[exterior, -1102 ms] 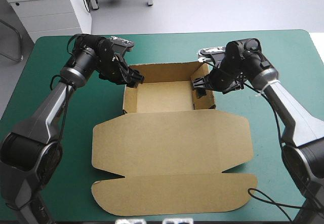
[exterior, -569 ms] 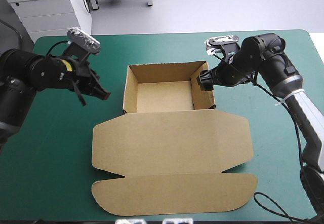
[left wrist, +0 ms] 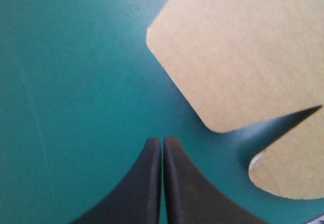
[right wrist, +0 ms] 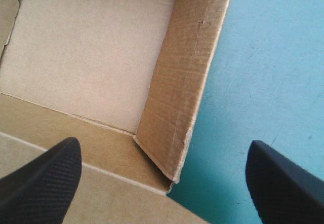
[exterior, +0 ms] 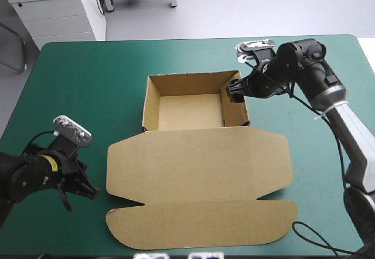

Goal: Fold the box

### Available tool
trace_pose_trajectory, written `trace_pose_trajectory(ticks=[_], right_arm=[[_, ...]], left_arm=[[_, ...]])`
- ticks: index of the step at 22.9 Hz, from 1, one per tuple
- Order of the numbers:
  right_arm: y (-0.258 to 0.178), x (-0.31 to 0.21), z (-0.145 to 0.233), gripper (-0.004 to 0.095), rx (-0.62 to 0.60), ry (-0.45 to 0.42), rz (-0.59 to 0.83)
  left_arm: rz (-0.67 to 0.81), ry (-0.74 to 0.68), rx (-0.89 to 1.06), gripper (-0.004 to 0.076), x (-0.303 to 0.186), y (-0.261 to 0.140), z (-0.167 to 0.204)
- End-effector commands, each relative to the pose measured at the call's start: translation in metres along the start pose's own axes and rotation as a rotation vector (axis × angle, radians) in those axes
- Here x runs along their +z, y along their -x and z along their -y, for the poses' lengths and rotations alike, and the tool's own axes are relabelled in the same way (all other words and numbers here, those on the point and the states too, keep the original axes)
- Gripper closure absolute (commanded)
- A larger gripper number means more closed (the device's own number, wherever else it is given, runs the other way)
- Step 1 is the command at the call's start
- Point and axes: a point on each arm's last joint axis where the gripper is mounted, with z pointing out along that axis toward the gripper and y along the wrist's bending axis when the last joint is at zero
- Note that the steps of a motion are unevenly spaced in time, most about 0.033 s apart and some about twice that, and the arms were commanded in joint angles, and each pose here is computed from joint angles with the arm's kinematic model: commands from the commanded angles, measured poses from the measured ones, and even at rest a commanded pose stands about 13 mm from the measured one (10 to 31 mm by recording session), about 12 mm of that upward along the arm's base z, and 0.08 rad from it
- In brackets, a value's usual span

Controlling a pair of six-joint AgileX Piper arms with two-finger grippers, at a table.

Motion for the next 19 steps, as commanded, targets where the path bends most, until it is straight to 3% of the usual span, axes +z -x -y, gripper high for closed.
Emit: trace_pose_trajectory(ticks=[1,6,10,14,15,19], right_arm=[[0.008,0.0,-0.001,0.0098,-0.016,0.001,0.042],[0.019,0.066,0.007,0.0098,0.017,-0.005,-0.009],[0.013,0.109,0.013,0.0109,0.028,-0.012,-0.13],[0.011,0.12,0.014,0.0367,0.043,-0.011,-0.158],[0.011,0.12,0.014,0.0563,0.043,-0.011,-0.158],[0.01,0.119,0.014,0.0925,0.042,-0.011,-0.174]], left_arm=[[-0.04,-0.02,-0.019,0.0729,0.003,-0.02,0.007],[-0.074,-0.028,-0.017,0.0729,0.012,-0.038,0.013],[-0.072,-0.028,-0.017,0.0729,0.012,-0.038,0.013],[-0.074,-0.019,-0.013,0.0729,0.012,-0.038,0.012],[-0.074,-0.019,-0.013,0.0731,0.012,-0.038,0.012],[-0.074,-0.02,-0.014,0.0731,0.012,-0.038,0.012]])
